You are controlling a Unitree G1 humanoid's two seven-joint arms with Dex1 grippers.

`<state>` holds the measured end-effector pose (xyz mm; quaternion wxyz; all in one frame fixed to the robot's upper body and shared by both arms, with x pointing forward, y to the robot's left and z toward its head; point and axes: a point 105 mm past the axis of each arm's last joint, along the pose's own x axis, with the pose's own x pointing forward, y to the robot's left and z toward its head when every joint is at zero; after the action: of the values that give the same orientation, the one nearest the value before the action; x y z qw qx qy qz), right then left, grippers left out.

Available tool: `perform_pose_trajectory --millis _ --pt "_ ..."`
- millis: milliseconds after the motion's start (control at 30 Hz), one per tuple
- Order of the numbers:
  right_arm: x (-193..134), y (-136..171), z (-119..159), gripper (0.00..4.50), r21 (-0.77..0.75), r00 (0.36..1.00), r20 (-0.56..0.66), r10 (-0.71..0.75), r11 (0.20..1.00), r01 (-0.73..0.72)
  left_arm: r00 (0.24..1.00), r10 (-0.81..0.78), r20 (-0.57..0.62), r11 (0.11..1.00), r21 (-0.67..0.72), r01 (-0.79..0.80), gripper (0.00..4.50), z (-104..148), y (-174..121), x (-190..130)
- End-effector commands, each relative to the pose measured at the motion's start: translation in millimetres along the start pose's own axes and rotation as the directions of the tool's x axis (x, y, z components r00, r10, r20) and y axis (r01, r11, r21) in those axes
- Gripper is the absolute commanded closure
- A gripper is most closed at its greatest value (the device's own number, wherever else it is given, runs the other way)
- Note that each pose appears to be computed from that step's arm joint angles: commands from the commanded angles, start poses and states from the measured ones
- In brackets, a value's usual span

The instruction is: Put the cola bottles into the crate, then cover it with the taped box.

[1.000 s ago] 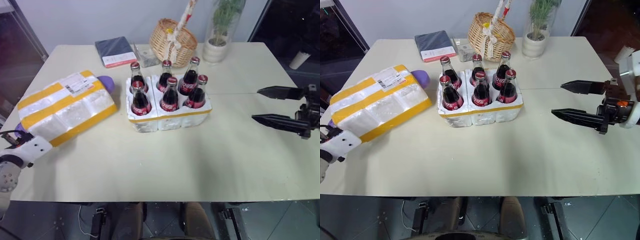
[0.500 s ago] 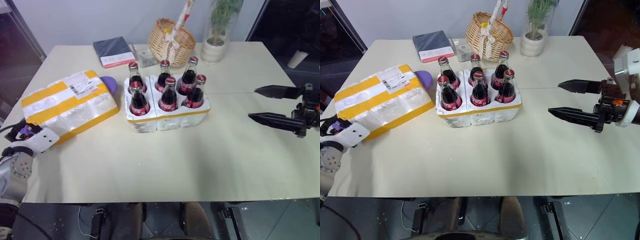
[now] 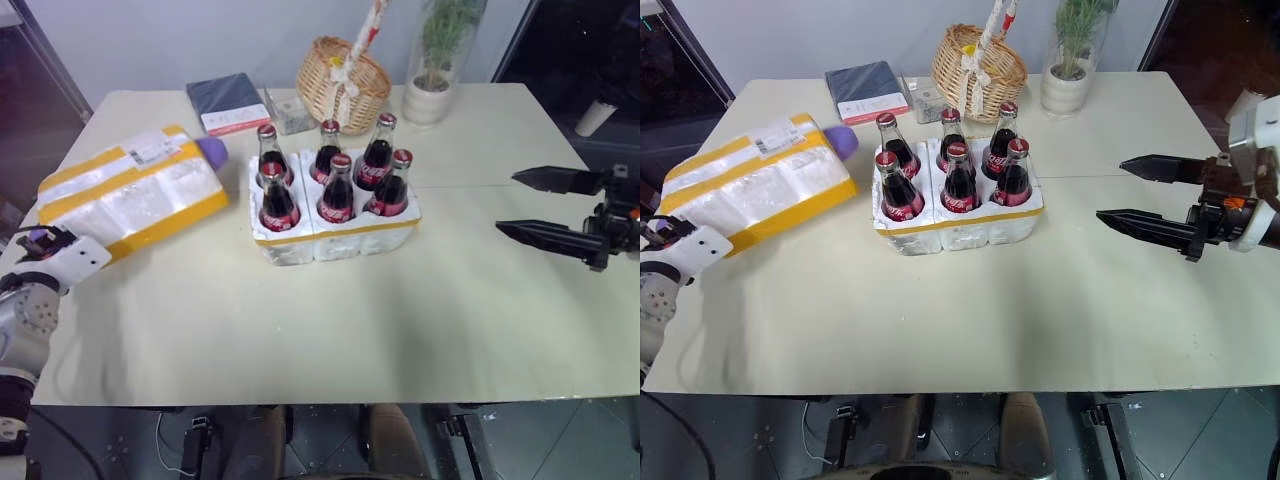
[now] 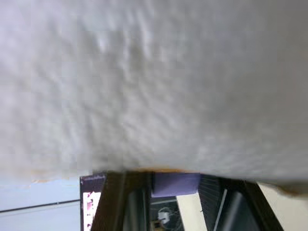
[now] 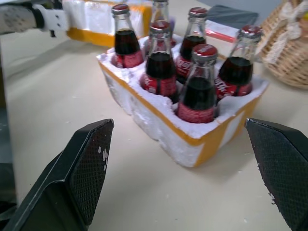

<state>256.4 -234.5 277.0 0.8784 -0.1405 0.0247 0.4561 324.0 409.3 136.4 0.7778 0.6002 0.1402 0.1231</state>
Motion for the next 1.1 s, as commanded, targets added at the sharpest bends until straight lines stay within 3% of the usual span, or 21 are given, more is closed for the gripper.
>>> perform_pose_trajectory --millis 33,200,300,400,467,600,700,900,1033,1100 --pt "-5.0 0.9 8.3 0.0 -0.023 1.0 0.02 -0.009 1.0 0.009 0.993 0.109 0.04 0.994 -0.012 -0.109 3.37 10.3 50.2 1.4" --pt "-7.7 -3.5 8.9 0.0 -0.028 0.999 0.015 -0.03 0.999 0.03 0.968 0.22 0.124 0.976 -0.027 -0.218 3.37 37.8 117.2 -5.3" --pt "-6.5 -7.1 6.8 0.0 -0.033 0.999 0.017 -0.046 0.998 0.047 0.936 0.281 0.21 0.96 -0.039 -0.279 3.37 72.2 155.3 -14.3" --pt "-4.0 -6.9 4.7 0.0 -0.033 0.999 0.021 -0.042 0.999 0.043 0.911 0.271 0.31 0.962 -0.059 -0.266 3.37 114.2 170.1 -22.7" --pt "-2.3 -7.2 4.1 0.0 -0.032 0.999 0.025 -0.04 0.999 0.041 0.897 0.235 0.373 0.972 -0.069 -0.226 3.37 140.8 168.8 -28.3" --pt "1.7 -8.0 1.6 0.0 -0.027 0.999 0.035 -0.036 0.999 0.037 0.818 0.132 0.56 0.991 -0.089 -0.1 3.37 219.7 151.6 -54.6" --pt "3.3 -7.3 0.7 0.0 -0.024 0.999 0.04 -0.034 0.999 0.035 0.782 0.046 0.622 0.999 -0.049 -0.02 3.37 250.2 131.5 -70.4" --pt "2.2 -6.7 -0.6 0.0 -0.01 0.997 0.057 -0.052 0.999 0.052 0.789 -0.137 0.599 0.99 0.095 0.099 3.37 259.9 91.0 -82.3" --pt "0.9 -5.4 -1.3 0.0 -0.002 0.996 0.07 -0.063 0.998 0.063 0.798 -0.143 0.585 0.986 0.154 0.063 3.37 258.0 91.0 -86.2" --pt "1.1 -4.9 -1.7 0.0 0.0 0.995 0.075 -0.067 0.998 0.067 0.809 -0.133 0.572 0.98 0.2 0.02 2.75 256.0 96.1 -86.8"
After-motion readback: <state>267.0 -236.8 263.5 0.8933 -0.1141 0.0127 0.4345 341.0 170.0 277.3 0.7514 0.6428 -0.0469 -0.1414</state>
